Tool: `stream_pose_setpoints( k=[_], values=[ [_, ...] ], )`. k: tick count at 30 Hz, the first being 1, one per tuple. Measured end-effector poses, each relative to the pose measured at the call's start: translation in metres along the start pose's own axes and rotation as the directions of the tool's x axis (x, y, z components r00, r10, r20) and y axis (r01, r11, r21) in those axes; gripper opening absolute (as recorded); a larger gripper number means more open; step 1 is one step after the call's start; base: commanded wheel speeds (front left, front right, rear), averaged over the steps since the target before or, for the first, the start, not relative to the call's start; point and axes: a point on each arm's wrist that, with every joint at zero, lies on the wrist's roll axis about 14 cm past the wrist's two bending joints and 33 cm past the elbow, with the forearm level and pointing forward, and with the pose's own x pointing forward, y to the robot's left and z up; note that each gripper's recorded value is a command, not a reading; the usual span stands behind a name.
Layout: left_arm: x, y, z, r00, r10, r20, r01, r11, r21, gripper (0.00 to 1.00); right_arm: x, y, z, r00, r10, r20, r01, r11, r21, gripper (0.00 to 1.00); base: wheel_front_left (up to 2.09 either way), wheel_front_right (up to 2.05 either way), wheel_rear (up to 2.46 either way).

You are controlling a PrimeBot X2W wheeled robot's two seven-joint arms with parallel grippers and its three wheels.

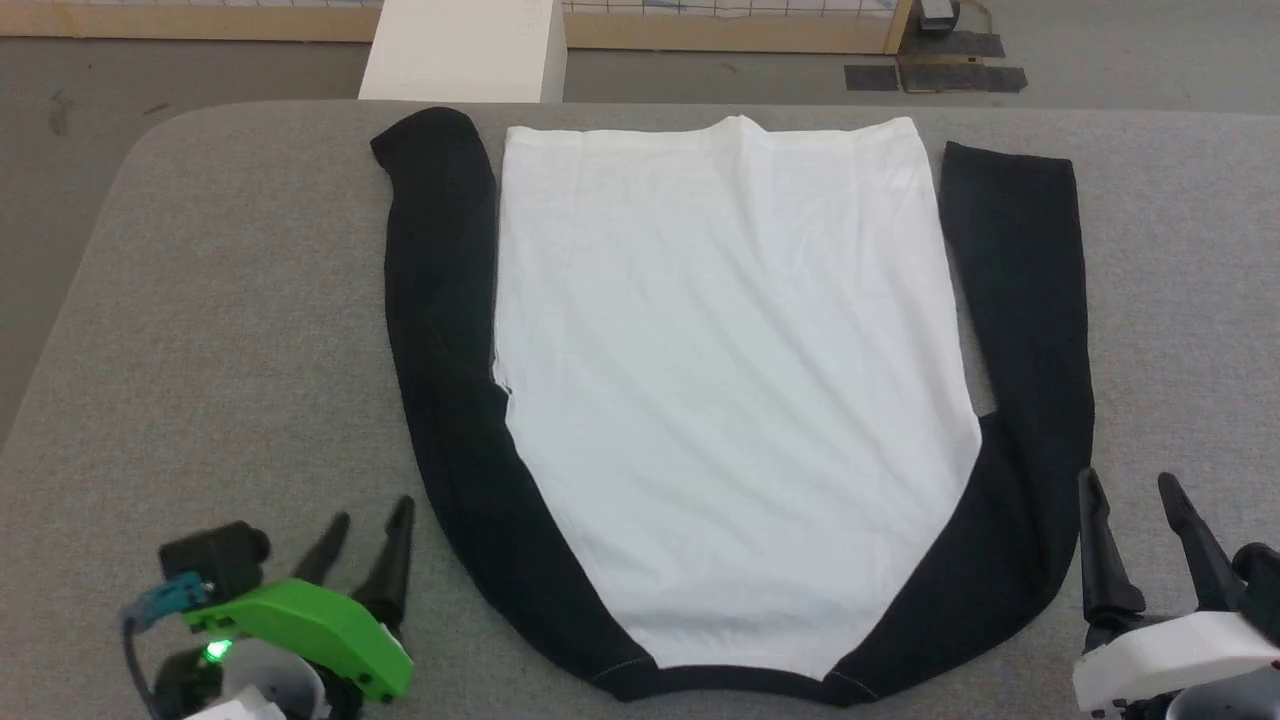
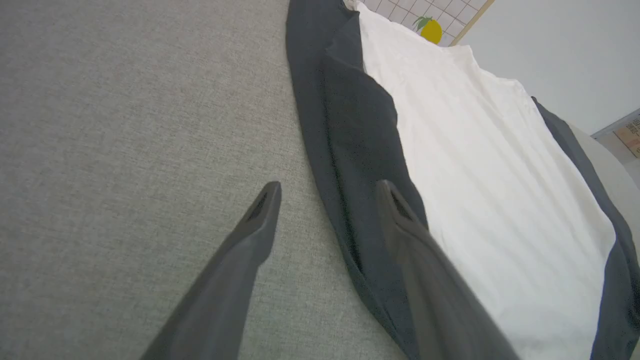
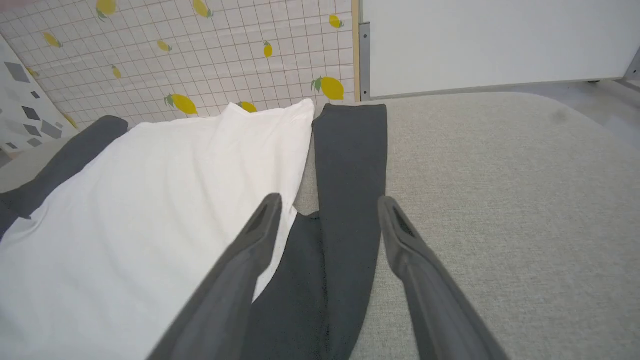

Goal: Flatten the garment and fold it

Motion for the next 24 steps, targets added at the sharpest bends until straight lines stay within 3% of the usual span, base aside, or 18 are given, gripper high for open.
stream_pose_setpoints(
  k=[2,3,5,12,16,24],
  values=[
    [0.004,0.004,0.014,0.998,0.006,0.056,-0.008,0.999,0.043,1.0,0.001,0.004,0.005,0.999,0.013,0.044,-0.012,1.0,-0.007,1.0,0.0,0.0,0.0],
    [0.018,-0.001,0.046,0.988,-0.038,0.15,0.02,0.992,0.121,1.0,0.006,0.015,0.012,0.995,0.043,0.093,-0.04,0.999,-0.028,1.0,0.0,0.0,0.0],
    [0.033,-0.008,0.074,0.974,-0.087,0.21,0.049,0.982,0.18,1.0,0.014,0.024,0.02,0.989,0.069,0.132,-0.064,0.997,-0.042,1.0,0.0,0.0,0.0],
    [0.095,-0.006,0.138,0.963,-0.134,0.234,0.047,0.938,0.342,1.0,0.045,0.039,0.033,0.976,0.112,0.187,-0.103,0.993,-0.061,1.0,0.0,0.0,0.0],
    [0.133,-0.008,0.167,0.971,-0.135,0.196,0.051,0.923,0.382,1.0,0.065,0.045,0.035,0.971,0.13,0.203,-0.119,0.991,-0.067,1.0,0.0,0.0,0.0],
    [0.207,0.005,0.198,0.995,-0.034,0.098,-0.003,0.933,0.361,1.0,0.095,0.047,0.022,0.97,0.141,0.198,-0.128,0.989,-0.081,1.0,0.0,0.0,0.0]
  ],
)
